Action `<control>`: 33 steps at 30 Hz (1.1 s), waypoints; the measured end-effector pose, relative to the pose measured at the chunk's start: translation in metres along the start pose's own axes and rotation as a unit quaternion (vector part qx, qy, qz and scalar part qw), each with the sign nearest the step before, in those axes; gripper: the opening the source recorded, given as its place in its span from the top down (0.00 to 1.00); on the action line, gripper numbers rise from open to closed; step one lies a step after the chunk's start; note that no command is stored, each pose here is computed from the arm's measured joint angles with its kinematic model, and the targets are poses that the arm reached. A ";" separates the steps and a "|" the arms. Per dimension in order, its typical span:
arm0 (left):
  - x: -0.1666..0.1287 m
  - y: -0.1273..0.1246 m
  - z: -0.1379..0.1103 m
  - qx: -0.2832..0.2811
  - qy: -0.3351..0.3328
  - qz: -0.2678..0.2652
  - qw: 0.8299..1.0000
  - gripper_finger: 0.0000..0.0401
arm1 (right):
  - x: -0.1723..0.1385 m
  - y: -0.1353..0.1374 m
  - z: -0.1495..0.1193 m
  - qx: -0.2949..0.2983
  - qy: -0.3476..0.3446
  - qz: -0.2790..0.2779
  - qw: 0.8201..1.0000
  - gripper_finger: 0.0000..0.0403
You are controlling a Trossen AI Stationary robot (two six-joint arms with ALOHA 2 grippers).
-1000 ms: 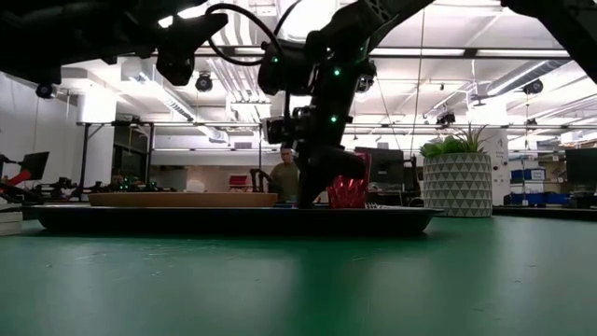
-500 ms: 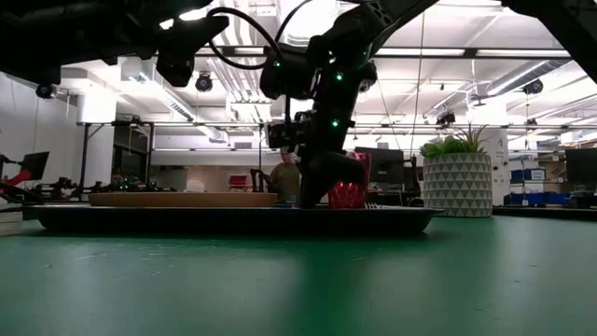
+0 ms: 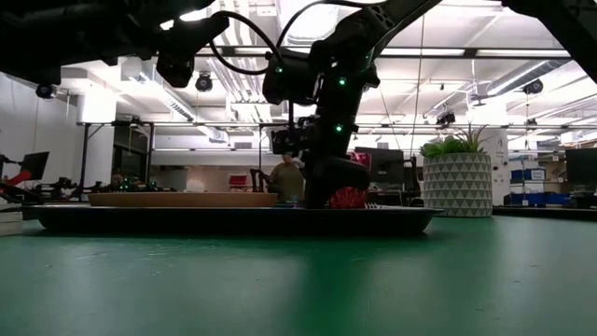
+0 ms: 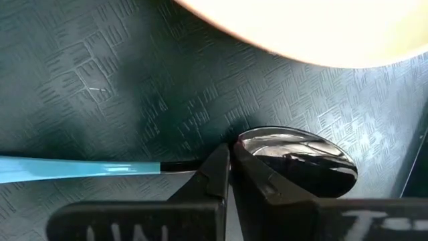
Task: Pick and place plate/cup/fork/spoon on tray
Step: Adjust the blue spoon on the black tray, then adjust the orange plate on the black tray
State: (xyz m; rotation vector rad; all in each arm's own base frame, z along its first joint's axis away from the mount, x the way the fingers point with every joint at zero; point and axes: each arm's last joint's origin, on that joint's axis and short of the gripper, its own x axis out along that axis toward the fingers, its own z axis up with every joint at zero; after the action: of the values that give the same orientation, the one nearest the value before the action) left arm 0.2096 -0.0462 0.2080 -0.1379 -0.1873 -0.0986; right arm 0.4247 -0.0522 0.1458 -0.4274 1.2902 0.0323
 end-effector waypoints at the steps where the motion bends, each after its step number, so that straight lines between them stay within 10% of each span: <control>1: 0.000 0.000 0.000 0.000 0.000 0.000 1.000 0.60 | 0.000 0.000 0.000 0.000 0.000 0.000 1.000 0.98; 17: 0.000 0.000 0.000 0.000 -0.002 0.000 1.000 0.60 | -0.014 0.000 -0.006 0.008 0.021 0.008 1.000 0.98; 33: 0.000 0.001 -0.001 0.001 0.001 0.008 1.000 0.60 | -0.095 0.022 0.006 0.027 -0.065 -0.006 0.997 0.98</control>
State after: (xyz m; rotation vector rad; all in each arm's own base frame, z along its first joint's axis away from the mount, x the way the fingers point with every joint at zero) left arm 0.2094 -0.0458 0.2073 -0.1376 -0.1845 -0.0831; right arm 0.3969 -0.0099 0.2291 -0.3797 1.1570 0.0152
